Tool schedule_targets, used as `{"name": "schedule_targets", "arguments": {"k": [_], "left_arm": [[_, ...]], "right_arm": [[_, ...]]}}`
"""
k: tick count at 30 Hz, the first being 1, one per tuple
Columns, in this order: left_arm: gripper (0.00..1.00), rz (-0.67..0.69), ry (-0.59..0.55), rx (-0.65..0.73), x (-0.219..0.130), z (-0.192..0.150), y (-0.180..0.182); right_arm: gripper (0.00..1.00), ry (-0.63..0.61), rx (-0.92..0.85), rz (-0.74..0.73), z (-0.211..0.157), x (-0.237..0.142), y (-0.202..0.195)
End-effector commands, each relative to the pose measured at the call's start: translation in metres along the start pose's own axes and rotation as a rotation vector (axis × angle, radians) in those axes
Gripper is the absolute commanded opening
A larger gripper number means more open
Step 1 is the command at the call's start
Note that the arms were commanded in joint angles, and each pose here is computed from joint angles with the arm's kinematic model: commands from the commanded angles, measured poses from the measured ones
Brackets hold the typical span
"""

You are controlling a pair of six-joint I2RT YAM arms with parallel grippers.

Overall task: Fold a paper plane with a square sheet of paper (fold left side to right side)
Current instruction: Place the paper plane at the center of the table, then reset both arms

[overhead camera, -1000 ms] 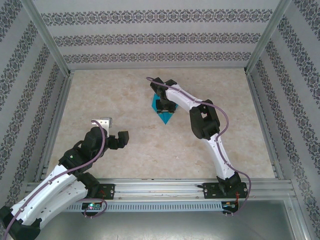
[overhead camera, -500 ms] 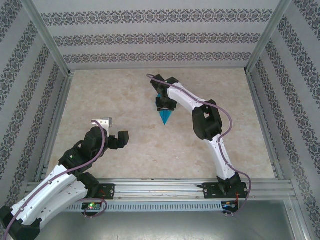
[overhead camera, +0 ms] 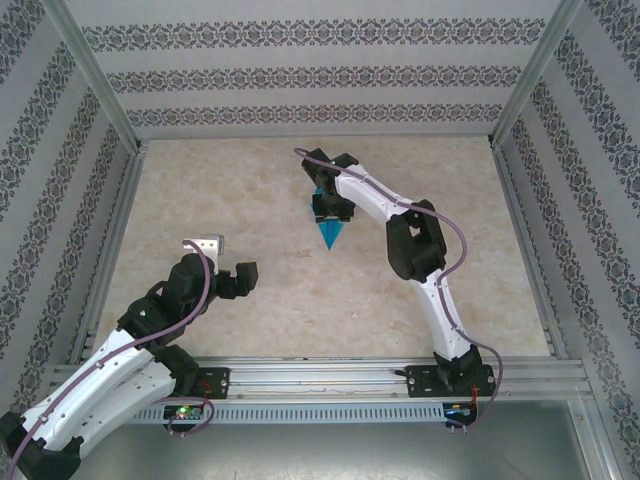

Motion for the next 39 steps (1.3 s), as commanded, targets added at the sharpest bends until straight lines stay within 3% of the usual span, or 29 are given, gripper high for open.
{"name": "schedule_targets", "arguments": {"k": [1, 11, 12, 13, 14, 26, 39], "left_arm": [[1.00, 0.003, -0.034, -0.002, -0.003, 0.010, 0.001], [1.00, 0.020, -0.051, -0.006, -0.002, 0.013, 0.003], [1.00, 0.023, -0.053, -0.008, -0.002, 0.013, 0.004], [1.00, 0.027, -0.056, -0.009, -0.003, 0.014, 0.004], [1.00, 0.034, -0.057, -0.009, -0.003, 0.014, 0.005], [1.00, 0.109, -0.109, -0.003, -0.006, 0.025, 0.016], [1.00, 0.202, -0.190, -0.029, -0.006, 0.035, 0.030]], "right_arm": [[0.45, -0.034, -0.050, -0.008, -0.009, -0.037, 0.000], [0.67, -0.146, -0.112, 0.045, -0.026, -0.096, 0.000], [0.77, -0.161, -0.112, 0.050, -0.029, -0.103, -0.002], [0.96, -0.177, -0.111, 0.057, -0.030, -0.111, -0.004], [0.98, -0.192, -0.110, 0.060, -0.032, -0.118, -0.006], [0.98, -0.340, -0.118, -0.003, -0.078, -0.173, -0.062], [0.98, -0.654, 0.054, -0.016, -0.124, -0.183, -0.178]]}}
Point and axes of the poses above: each hand's point on the last joint's axis, 136 mm out from that joint toward the fingers, its own x axis out along the fingers, its own y axis along the line the jaws close on, z = x × y, the point moved 2 cm from there along -x, back along the fingers
